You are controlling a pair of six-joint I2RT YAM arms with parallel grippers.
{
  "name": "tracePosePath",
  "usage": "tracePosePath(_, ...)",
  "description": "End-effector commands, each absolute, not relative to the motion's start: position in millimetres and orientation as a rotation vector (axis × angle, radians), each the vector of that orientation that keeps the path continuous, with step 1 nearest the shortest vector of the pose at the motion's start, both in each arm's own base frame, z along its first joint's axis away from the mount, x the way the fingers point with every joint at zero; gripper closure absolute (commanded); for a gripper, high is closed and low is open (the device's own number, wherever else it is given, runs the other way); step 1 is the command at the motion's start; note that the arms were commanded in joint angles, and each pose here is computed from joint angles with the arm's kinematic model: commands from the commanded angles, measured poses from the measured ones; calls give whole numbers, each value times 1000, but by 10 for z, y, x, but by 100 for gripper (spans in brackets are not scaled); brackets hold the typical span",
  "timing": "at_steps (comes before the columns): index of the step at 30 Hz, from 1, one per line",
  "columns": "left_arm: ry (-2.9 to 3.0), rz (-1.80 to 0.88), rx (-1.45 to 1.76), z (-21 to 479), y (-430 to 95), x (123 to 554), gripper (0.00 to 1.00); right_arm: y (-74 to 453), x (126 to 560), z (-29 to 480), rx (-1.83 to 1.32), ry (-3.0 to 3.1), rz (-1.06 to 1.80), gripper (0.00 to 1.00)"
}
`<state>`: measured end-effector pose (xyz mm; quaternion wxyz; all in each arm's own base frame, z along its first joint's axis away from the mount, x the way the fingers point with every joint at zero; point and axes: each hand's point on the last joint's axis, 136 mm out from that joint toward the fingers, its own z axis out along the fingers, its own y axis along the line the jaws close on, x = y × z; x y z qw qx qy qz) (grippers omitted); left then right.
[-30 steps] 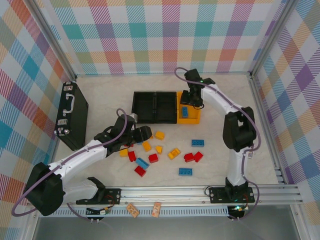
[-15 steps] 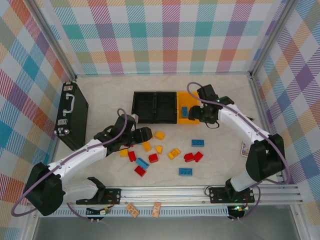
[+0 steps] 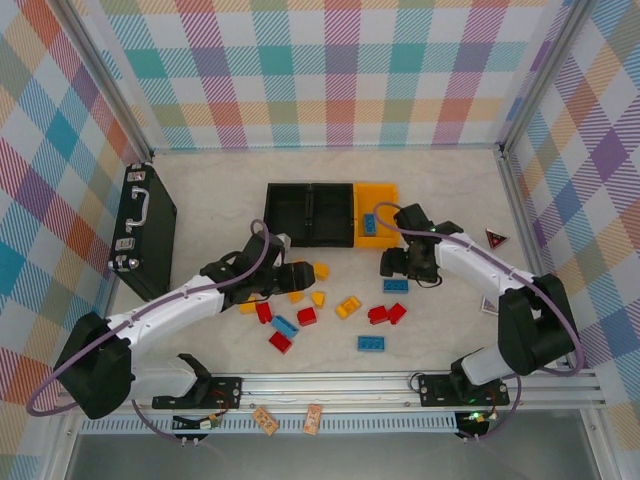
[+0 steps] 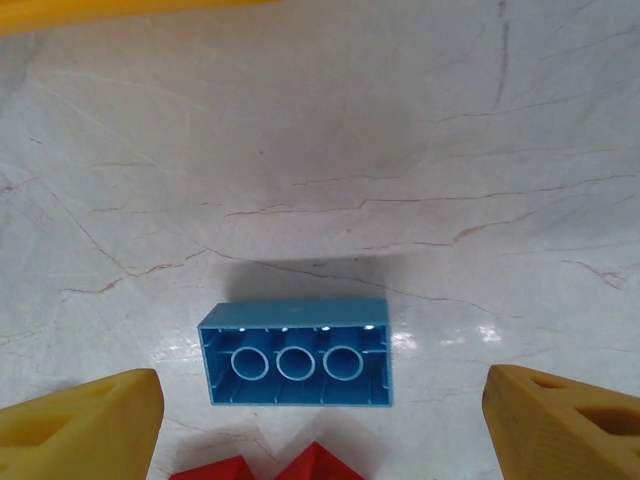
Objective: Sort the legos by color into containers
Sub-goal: Pick up the lego from the center of the table.
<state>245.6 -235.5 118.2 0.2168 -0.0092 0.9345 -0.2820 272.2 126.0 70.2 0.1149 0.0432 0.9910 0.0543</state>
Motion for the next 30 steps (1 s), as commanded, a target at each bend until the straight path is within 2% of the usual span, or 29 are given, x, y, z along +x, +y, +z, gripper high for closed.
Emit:
tracePosePath(1,2575,-789,4,1252,-2441,2468,29,1376,2719,553,140,2925,189,16)
tracePosePath(9,2569,-787,-6,1206,-2466,2481,29,1423,2718,268,133,2989,113,18)
tracePosePath(15,2569,-790,-16,1179,-2471,2484,29,1426,2709,189,126,3010,85,31)
tracePosePath(19,2572,-789,-20,1159,-2473,2492,30,1437,2729,256,102,2999,77,46)
tracePosePath(21,2571,-790,-18,1155,-2480,2494,29,1442,2746,316,92,2988,76,50)
tracePosePath(30,2566,-801,-15,1152,-2504,2505,29,1558,2952,768,64,2894,152,52)
